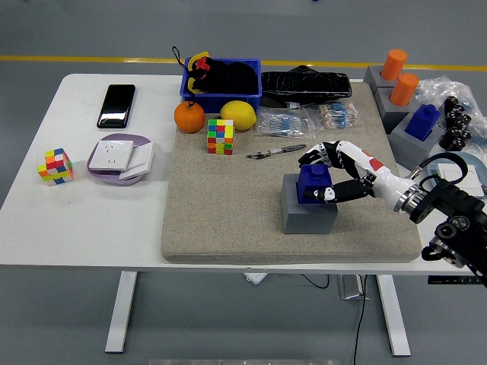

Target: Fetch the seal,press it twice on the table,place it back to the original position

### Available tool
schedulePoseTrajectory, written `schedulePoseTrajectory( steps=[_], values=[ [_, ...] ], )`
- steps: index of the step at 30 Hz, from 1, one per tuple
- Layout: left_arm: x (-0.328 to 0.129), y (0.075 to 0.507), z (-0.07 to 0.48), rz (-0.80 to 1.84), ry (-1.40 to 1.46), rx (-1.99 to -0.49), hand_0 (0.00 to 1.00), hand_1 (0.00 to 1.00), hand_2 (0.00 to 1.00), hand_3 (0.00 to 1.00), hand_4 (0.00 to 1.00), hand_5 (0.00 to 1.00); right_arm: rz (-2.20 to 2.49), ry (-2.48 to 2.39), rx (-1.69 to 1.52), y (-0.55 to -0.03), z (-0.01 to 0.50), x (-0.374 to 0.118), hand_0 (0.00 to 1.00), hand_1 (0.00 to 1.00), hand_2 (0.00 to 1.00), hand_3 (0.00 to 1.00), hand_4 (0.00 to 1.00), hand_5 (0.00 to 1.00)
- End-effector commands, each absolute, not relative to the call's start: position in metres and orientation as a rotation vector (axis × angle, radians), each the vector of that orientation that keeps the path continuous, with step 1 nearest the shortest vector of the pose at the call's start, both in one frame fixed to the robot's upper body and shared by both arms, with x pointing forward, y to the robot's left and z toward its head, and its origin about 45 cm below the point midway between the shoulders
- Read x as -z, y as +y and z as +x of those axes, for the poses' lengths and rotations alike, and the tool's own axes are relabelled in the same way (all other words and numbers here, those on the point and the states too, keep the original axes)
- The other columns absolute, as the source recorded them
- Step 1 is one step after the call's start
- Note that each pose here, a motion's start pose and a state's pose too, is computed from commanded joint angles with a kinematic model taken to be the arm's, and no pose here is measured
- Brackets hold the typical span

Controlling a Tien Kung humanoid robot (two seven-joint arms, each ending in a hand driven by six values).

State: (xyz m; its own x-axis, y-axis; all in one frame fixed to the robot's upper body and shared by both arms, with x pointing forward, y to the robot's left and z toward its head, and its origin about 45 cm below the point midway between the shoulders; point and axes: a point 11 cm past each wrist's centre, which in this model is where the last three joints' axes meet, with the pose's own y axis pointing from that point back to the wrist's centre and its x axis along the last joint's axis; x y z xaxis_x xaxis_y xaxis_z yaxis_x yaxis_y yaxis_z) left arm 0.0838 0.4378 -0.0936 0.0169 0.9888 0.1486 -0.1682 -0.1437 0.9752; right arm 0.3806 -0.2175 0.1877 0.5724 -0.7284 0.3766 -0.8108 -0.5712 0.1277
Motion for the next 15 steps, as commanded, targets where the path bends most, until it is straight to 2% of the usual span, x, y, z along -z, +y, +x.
schedulePoseTrajectory(
  steps=[1, 6, 7, 12, 13, 15],
  values=[
    [0.0936, 0.4379, 0.0839, 1.202, 0.990, -1.368, 0.793, 0.747, 0.737, 0.775, 0.798, 0.475, 2.521, -1.265, -0.411, -0.2174, 0.3805, -0.1876, 0.687, 0.686, 0.697, 0.705, 0.998, 0.002],
    [0.0934, 0.4381, 0.0843, 1.202, 0.989, -1.369, 0.793, 0.747, 0.737, 0.775, 0.798, 0.475, 2.520, -1.258, -0.421, -0.2169, 0.3805, -0.1883, 0.687, 0.686, 0.697, 0.705, 0.998, 0.002],
    [0.0934, 0.4380, 0.0843, 1.202, 0.989, -1.369, 0.793, 0.747, 0.738, 0.774, 0.798, 0.475, 2.520, -1.258, -0.421, -0.2166, 0.3805, -0.1885, 0.804, 0.748, 0.764, 0.760, 0.998, 0.010],
    [0.0936, 0.4377, 0.0840, 1.202, 0.990, -1.368, 0.793, 0.747, 0.738, 0.774, 0.798, 0.475, 2.526, -1.253, -0.412, -0.2153, 0.3801, -0.1887, 0.804, 0.748, 0.764, 0.760, 0.998, 0.010],
    [0.0936, 0.4378, 0.0841, 1.202, 0.990, -1.369, 0.792, 0.747, 0.737, 0.775, 0.798, 0.473, 2.527, -1.252, -0.410, -0.2152, 0.3801, -0.1887, 0.909, 0.855, 0.855, 0.843, 0.998, 0.214],
    [0.0935, 0.4379, 0.0843, 1.201, 0.990, -1.369, 0.792, 0.747, 0.737, 0.775, 0.798, 0.473, 2.531, -1.248, -0.410, -0.2148, 0.3798, -0.1887, 0.909, 0.855, 0.855, 0.843, 0.998, 0.214]
  ],
)
